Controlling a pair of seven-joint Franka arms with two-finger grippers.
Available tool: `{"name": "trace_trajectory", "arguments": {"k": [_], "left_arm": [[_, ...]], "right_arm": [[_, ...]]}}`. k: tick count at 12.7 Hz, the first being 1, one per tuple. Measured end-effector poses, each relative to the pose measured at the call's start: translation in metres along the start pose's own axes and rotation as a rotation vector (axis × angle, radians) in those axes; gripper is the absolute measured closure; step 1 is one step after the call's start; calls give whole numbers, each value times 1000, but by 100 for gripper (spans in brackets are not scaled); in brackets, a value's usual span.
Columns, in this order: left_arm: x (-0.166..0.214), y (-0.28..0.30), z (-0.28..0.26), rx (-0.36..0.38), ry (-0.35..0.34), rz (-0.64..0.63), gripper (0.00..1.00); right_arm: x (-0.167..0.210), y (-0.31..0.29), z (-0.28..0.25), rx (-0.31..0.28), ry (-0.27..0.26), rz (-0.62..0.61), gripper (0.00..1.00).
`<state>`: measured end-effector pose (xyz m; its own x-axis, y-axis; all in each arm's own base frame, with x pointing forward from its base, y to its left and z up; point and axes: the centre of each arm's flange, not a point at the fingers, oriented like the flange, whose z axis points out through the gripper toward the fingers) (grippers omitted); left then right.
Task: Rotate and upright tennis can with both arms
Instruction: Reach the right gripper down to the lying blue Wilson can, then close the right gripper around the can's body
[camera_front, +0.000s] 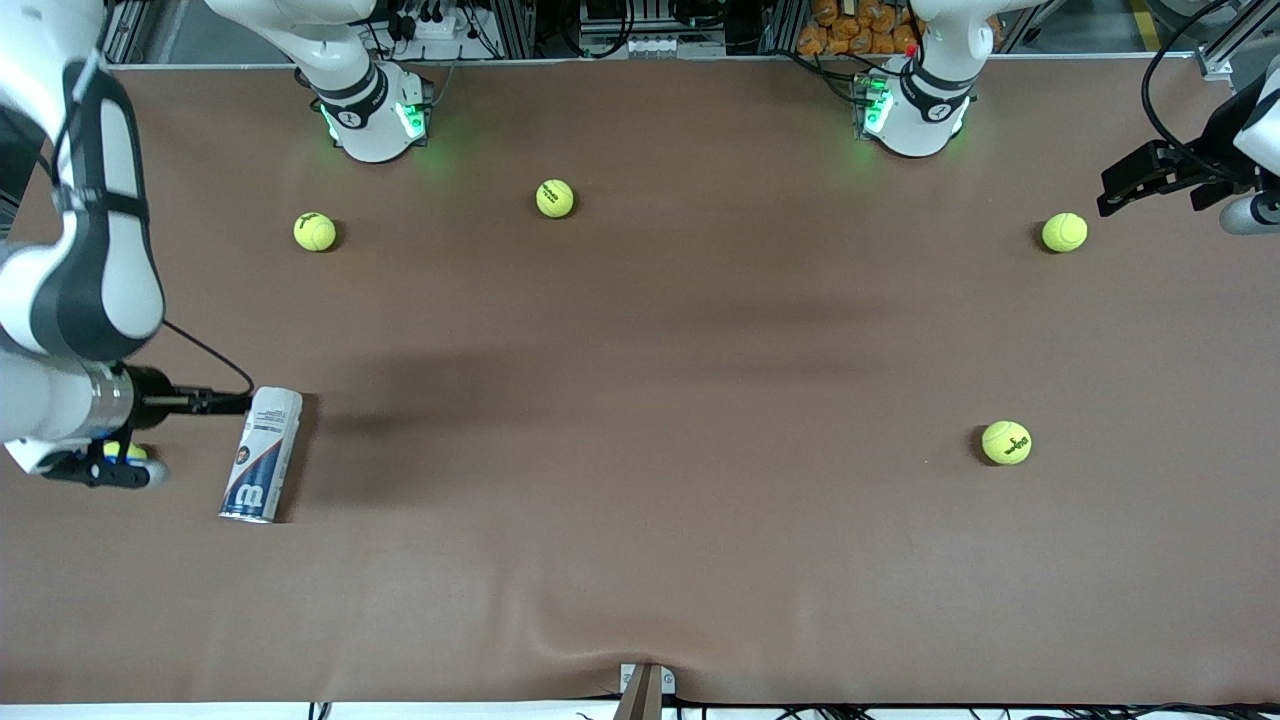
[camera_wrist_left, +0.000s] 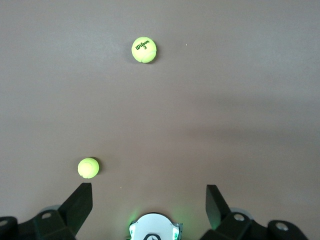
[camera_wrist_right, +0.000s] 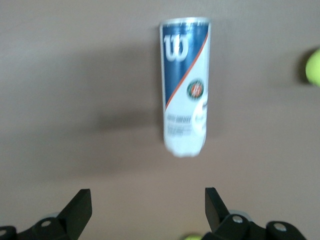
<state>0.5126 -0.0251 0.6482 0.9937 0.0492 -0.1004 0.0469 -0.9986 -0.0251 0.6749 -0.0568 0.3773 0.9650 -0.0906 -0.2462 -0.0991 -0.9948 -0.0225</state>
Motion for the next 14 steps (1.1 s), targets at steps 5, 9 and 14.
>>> {"name": "trace_trajectory", "arguments": {"k": [5, 9, 14], "left_arm": [[14, -4, 1, -11, 8, -3, 0], [28, -9, 3, -23, 8, -7, 0], [28, 3, 5, -23, 2, 16, 0]], "right_arm": [[47, 26, 82, -7, 58, -42, 0], [55, 32, 141, -8, -4, -35, 0], [55, 43, 170, -7, -16, -22, 0]]}}
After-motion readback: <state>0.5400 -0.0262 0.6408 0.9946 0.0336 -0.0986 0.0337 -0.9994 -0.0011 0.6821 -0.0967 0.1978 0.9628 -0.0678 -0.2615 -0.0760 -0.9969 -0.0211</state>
